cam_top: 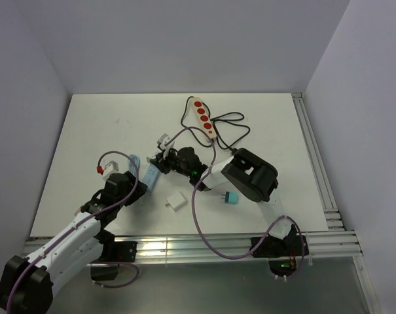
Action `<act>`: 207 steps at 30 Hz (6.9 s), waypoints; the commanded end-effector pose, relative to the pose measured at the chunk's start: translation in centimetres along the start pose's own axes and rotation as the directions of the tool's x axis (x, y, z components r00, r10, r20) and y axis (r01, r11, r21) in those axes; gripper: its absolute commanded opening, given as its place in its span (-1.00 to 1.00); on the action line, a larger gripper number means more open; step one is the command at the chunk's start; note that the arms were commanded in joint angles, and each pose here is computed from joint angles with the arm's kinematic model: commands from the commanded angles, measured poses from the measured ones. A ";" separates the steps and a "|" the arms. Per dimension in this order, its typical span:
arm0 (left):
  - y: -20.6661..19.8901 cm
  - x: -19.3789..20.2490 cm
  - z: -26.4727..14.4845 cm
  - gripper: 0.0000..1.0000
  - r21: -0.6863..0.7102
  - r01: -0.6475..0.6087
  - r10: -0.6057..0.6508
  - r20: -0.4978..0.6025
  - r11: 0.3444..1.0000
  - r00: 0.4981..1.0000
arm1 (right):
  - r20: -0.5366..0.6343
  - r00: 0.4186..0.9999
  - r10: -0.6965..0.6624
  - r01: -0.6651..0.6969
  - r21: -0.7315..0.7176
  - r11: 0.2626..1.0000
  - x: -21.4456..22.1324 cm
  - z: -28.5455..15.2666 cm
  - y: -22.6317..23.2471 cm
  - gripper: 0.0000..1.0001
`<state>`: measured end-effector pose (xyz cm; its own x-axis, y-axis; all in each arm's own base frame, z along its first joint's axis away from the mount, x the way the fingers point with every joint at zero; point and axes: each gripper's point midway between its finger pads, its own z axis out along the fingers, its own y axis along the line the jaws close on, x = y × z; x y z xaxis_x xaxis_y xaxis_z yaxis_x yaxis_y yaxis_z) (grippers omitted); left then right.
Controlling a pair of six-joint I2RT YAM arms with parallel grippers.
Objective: Insert the plug
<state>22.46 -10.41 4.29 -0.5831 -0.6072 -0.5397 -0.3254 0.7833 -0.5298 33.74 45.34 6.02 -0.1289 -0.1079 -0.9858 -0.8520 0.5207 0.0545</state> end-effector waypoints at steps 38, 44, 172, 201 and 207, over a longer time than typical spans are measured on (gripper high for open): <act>-8.1 -3.3 -6.0 0.72 0.299 -0.008 0.007 0.004 0.954 1.000 | -0.501 0.754 0.425 -0.303 0.309 0.901 1.2 -16.1 6.3 0.92; -8.5 -3.9 -6.9 0.72 0.301 -0.019 0.017 0.009 0.954 1.000 | -0.557 0.732 0.392 -0.271 0.290 0.918 3.8 -15.7 8.0 0.91; -20.9 -8.6 -11.9 -0.99 0.322 -0.699 0.519 0.491 0.639 0.700 | -0.048 0.421 0.906 -0.825 0.394 0.405 -21.4 -20.0 3.4 0.44; -21.9 -5.5 -12.0 -0.99 0.078 -0.978 0.766 0.611 0.195 0.202 | -0.208 0.171 0.963 -0.846 0.469 0.252 -19.1 -14.8 5.0 0.39; -21.7 -5.3 -12.7 -0.99 0.035 -0.977 0.756 0.628 0.209 0.184 | -0.205 0.135 0.969 -0.832 0.508 0.223 -17.5 -14.5 4.9 0.36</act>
<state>22.91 -22.57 23.38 0.0453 0.4617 -0.8859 0.5911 0.7025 0.3964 24.12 36.94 25.08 -0.9501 0.3074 -0.0539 0.1712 0.6579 0.7334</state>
